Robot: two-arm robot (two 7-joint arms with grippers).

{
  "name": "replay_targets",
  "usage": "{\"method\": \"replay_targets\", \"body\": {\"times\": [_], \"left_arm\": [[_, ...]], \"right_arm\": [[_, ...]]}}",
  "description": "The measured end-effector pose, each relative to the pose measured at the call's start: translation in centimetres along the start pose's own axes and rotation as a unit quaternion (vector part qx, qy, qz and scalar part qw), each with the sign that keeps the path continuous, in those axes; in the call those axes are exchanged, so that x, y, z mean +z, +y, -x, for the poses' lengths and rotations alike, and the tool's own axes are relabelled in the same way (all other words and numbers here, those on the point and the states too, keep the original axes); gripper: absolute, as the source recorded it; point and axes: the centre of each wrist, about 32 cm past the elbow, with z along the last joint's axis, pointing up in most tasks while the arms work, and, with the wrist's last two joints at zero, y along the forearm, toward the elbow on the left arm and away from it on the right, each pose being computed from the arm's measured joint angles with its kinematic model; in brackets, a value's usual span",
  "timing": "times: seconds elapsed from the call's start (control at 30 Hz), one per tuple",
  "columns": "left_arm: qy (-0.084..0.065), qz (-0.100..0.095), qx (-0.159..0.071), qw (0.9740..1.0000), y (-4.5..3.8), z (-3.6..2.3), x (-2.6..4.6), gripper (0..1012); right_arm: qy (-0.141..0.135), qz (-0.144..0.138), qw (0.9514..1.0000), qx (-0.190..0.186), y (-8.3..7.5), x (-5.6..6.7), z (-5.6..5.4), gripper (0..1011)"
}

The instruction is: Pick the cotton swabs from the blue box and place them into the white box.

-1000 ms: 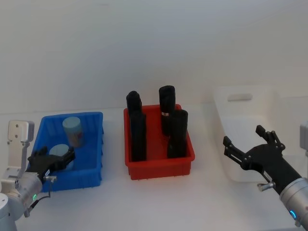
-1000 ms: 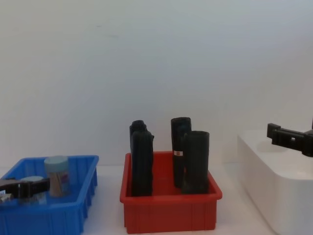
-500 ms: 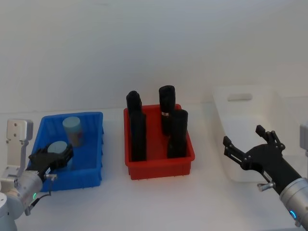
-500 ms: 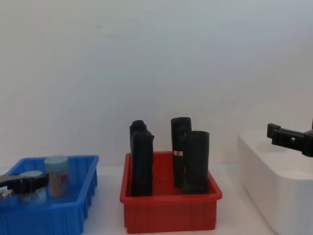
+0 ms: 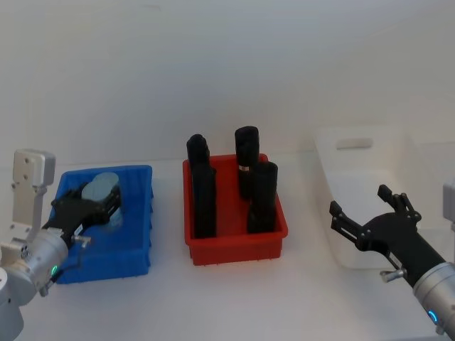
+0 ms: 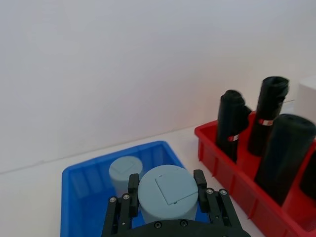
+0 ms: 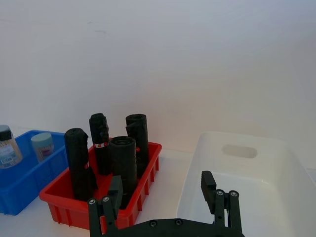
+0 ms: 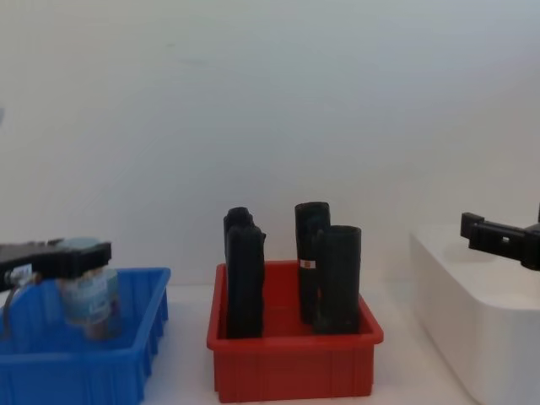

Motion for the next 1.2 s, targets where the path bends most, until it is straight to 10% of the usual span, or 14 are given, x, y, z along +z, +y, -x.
{"method": "replay_targets", "body": {"times": [0.67, 1.2], "left_arm": [[-0.037, 0.026, -0.120, 0.9917, 0.40, 2.31, 6.44, 668], [-0.043, 0.027, -0.236, 0.9703, -0.42, 5.01, 9.62, 666]], "right_arm": [[0.000, 0.000, 1.0000, 0.000, 0.0, 0.0, 0.0, 1001], [0.000, 0.000, 1.0000, 0.000, 0.0, 0.0, 0.0, 1001]]}}
